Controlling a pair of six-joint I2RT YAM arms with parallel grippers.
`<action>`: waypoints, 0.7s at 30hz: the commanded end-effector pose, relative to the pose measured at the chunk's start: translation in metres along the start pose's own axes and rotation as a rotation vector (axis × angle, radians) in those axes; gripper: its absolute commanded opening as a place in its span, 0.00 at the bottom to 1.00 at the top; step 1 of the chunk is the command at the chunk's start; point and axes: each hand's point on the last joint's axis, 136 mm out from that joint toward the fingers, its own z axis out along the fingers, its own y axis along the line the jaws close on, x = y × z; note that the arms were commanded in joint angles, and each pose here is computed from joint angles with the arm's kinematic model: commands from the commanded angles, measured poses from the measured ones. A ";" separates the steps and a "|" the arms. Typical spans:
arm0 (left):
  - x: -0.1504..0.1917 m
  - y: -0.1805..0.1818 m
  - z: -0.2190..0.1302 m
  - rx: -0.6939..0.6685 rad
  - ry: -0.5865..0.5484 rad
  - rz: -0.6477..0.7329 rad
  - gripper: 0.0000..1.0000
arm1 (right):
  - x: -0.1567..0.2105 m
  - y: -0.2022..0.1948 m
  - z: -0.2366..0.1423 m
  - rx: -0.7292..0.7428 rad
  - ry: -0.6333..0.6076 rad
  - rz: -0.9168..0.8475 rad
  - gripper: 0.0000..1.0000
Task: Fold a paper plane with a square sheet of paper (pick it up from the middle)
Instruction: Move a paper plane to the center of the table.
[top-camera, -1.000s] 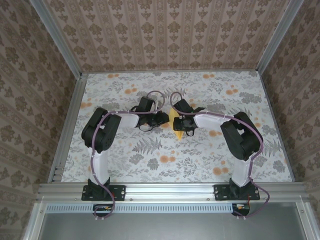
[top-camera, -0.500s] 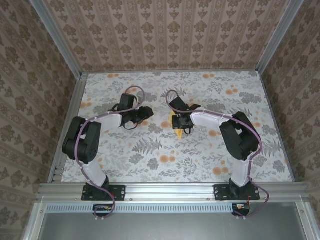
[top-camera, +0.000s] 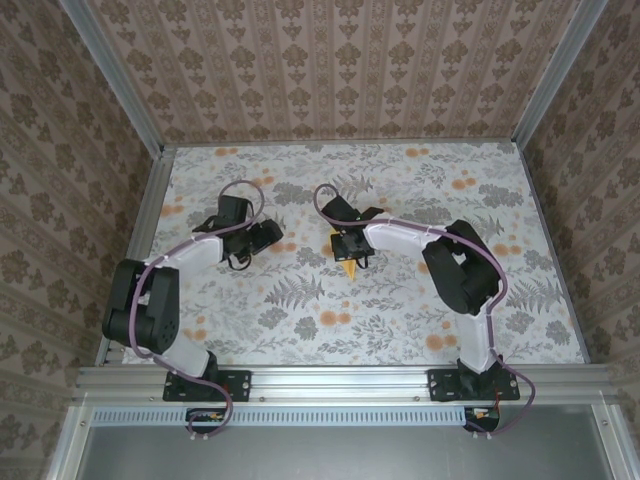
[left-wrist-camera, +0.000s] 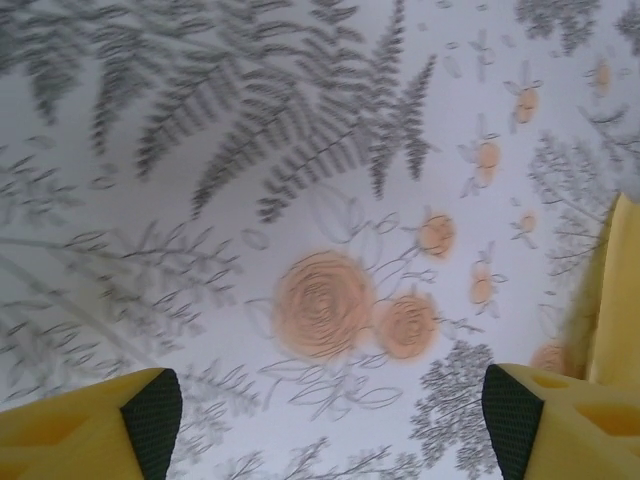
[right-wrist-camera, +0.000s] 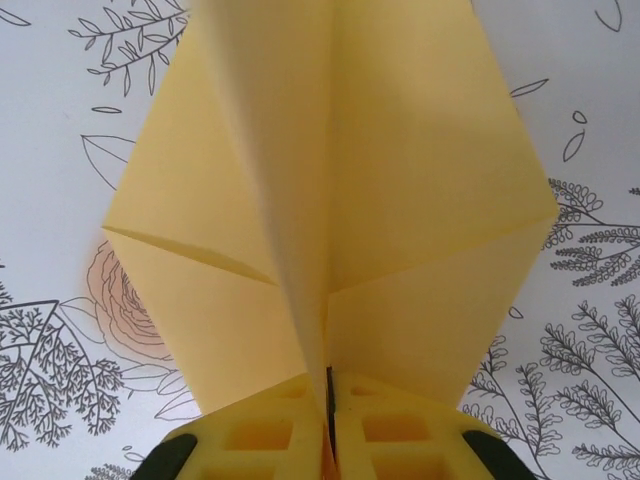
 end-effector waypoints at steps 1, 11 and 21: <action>0.001 0.015 -0.008 -0.069 -0.015 0.017 0.83 | 0.006 -0.005 0.005 0.054 0.038 -0.033 0.14; 0.003 0.017 -0.007 -0.074 -0.008 0.020 0.84 | 0.009 -0.008 0.015 0.118 0.051 -0.047 0.17; 0.004 0.019 -0.010 -0.084 -0.010 0.029 0.89 | -0.004 -0.007 0.001 0.122 0.000 -0.036 0.08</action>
